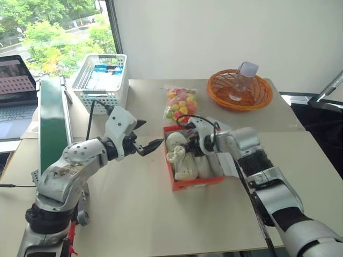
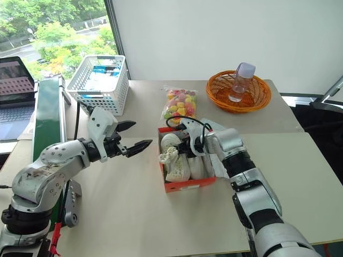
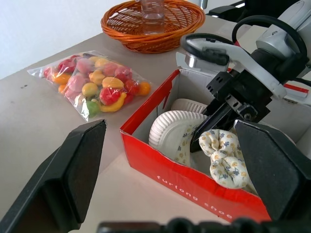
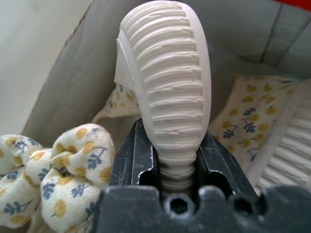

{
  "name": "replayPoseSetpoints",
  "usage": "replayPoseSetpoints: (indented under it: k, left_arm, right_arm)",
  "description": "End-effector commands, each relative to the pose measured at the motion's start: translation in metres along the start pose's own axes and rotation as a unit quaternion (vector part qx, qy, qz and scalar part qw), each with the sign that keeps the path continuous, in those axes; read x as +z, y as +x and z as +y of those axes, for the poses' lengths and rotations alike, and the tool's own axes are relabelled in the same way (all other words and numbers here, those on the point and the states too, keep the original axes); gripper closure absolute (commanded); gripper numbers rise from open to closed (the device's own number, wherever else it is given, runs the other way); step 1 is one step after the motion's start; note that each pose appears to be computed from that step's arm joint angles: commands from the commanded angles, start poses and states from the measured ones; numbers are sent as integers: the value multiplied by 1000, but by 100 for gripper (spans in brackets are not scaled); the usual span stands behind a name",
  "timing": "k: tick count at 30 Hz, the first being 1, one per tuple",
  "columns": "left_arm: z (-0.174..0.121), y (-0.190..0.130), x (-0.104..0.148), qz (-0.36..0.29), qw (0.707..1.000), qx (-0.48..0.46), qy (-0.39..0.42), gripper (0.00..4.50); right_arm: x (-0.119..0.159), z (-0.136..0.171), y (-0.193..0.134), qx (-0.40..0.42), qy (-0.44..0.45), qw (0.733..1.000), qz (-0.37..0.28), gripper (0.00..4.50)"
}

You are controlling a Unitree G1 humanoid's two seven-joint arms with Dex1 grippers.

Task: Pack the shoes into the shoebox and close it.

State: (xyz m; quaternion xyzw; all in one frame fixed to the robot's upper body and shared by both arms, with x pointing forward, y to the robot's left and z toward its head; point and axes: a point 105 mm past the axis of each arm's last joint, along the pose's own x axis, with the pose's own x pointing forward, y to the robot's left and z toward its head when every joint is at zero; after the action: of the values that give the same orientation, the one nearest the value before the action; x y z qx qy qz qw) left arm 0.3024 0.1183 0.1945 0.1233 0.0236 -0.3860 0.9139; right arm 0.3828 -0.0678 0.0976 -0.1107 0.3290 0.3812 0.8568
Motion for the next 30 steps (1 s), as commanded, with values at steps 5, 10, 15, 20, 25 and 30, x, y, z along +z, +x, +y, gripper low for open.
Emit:
replayPoseSetpoints:
  k: [5,10,15,20,25,30]
  left_arm:
    - [-3,1,9,-16,1000,-7,6,0]
    - [-3,6,11,-18,1000,-16,8,0]
    - [-3,9,12,-15,999,-26,11,0]
    - [-7,10,9,-6,999,-44,14,0]
    - [-11,13,6,0,998,-61,15,0]
    - [-15,16,4,3,997,-75,13,0]
  right_arm:
    - [-31,-13,-13,-71,-136,985,76,404]
    - [-35,-12,-17,-76,-172,978,87,404]
    - [-39,-8,-19,-66,-164,980,86,404]
    - [-35,-11,-24,-74,-161,981,76,288]
    - [-22,-10,-36,-69,-143,986,53,104]
    - [11,-3,-64,-40,-78,996,-16,5]
